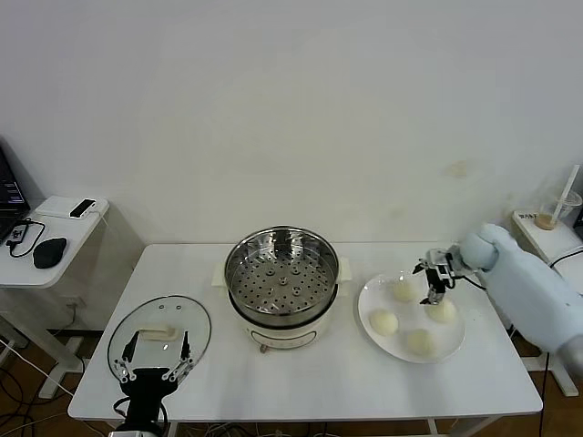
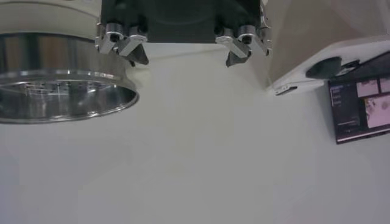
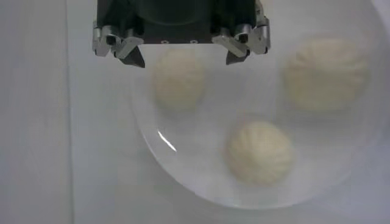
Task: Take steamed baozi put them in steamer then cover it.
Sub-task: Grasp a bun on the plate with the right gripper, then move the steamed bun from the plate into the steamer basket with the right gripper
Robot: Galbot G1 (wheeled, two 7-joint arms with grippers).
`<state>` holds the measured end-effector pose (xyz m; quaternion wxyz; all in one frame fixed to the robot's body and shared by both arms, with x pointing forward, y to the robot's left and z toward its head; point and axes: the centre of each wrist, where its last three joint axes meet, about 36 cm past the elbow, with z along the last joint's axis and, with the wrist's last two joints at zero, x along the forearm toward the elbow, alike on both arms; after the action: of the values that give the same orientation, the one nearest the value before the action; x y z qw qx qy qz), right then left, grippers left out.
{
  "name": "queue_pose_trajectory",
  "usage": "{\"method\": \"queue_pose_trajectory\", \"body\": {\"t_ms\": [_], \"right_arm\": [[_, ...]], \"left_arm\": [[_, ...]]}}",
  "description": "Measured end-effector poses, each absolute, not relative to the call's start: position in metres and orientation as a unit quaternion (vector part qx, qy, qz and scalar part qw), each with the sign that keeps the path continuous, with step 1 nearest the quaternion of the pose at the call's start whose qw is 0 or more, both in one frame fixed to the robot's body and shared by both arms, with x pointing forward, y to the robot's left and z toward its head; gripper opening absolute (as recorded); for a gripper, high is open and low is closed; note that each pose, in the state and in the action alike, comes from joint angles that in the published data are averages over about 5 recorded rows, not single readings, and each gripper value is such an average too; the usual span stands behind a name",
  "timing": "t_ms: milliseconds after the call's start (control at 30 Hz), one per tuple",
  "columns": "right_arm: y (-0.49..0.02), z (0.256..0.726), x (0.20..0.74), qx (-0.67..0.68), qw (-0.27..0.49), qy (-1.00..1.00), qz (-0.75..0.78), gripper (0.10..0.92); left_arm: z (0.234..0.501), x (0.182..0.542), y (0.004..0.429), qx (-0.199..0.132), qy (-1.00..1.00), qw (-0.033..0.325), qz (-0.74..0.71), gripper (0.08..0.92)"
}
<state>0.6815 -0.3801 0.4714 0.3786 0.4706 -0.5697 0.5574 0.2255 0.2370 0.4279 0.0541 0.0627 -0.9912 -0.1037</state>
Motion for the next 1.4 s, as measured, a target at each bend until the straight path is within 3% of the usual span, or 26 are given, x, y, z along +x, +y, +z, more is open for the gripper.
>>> {"method": "queue_pose_trajectory", "body": {"t_ms": [467, 600, 833, 1000, 1200, 1400], "right_arm": [[-0.350, 0.448, 0.707, 0.472, 0.397, -0.542, 0.572, 0.817], [-0.346, 0.444, 0.710, 0.470, 0.402, -0.537, 0.573, 0.777], [-0.342, 0.440, 0.715, 0.468, 0.408, -0.535, 0.573, 0.623], [-0.341, 0.438, 0.716, 0.469, 0.410, -0.533, 0.573, 0.585], [-0.346, 0.448, 0.716, 0.469, 0.413, -0.529, 0.573, 0.582], [-0.355, 0.489, 0.716, 0.468, 0.399, -0.538, 0.576, 0.585]], "left_arm": [[0.427, 0.229, 0.242, 0.067, -0.991, 0.052, -0.108, 0.823], [0.427, 0.230, 0.242, 0.068, -0.991, 0.051, -0.107, 0.823], [0.426, 0.232, 0.242, 0.071, -0.991, 0.051, -0.106, 0.823], [0.426, 0.233, 0.242, 0.072, -0.991, 0.049, -0.106, 0.823], [0.428, 0.232, 0.244, 0.073, -0.990, 0.051, -0.106, 0.823], [0.430, 0.233, 0.244, 0.070, -0.991, 0.050, -0.106, 0.823]]}}
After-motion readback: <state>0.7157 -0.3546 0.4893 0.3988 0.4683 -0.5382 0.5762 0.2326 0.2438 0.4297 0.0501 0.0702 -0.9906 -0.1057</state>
